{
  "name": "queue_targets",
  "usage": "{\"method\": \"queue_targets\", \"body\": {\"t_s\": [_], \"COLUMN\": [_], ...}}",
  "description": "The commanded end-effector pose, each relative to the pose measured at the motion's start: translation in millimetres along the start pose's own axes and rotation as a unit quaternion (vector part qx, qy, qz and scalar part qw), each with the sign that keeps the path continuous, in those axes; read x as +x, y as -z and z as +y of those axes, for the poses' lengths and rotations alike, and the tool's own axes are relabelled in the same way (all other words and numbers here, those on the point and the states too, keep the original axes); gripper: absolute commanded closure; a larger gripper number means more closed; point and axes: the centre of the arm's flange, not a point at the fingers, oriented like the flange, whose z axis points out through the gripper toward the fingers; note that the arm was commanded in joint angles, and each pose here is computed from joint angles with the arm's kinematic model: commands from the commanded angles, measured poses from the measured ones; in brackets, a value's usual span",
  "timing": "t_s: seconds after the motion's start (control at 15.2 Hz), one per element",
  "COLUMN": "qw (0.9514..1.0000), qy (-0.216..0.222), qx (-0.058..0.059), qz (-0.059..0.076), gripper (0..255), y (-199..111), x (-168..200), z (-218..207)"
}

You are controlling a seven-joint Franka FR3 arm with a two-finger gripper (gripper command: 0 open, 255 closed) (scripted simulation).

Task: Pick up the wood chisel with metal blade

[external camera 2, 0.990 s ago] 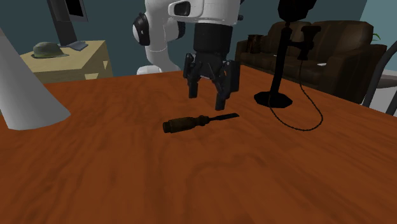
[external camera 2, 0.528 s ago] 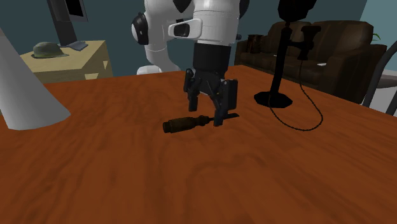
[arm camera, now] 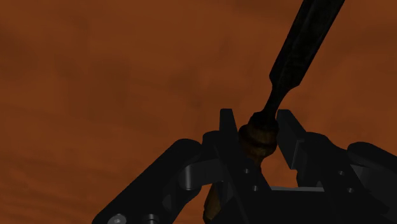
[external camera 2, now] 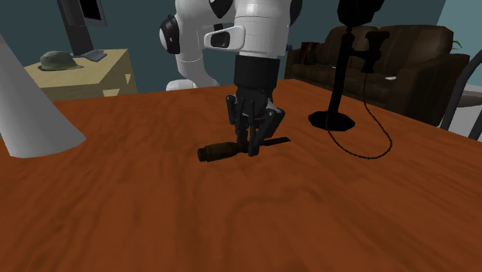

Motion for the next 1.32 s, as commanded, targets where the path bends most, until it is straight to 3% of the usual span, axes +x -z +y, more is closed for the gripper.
{"method": "queue_targets", "body": {"t_s": [0.0,0.2,1.25], "qw": [1.0000,1.0000,1.0000], "qy": [0.001,0.001,0.001], "qx": [-0.002,-0.002,-0.002], "qz": [-0.001,-0.001,-0.001], "gripper": [255,255,255], "y": [-2,-2,77], "x": [-1,0,11], "z": [0,-1,-3]}}
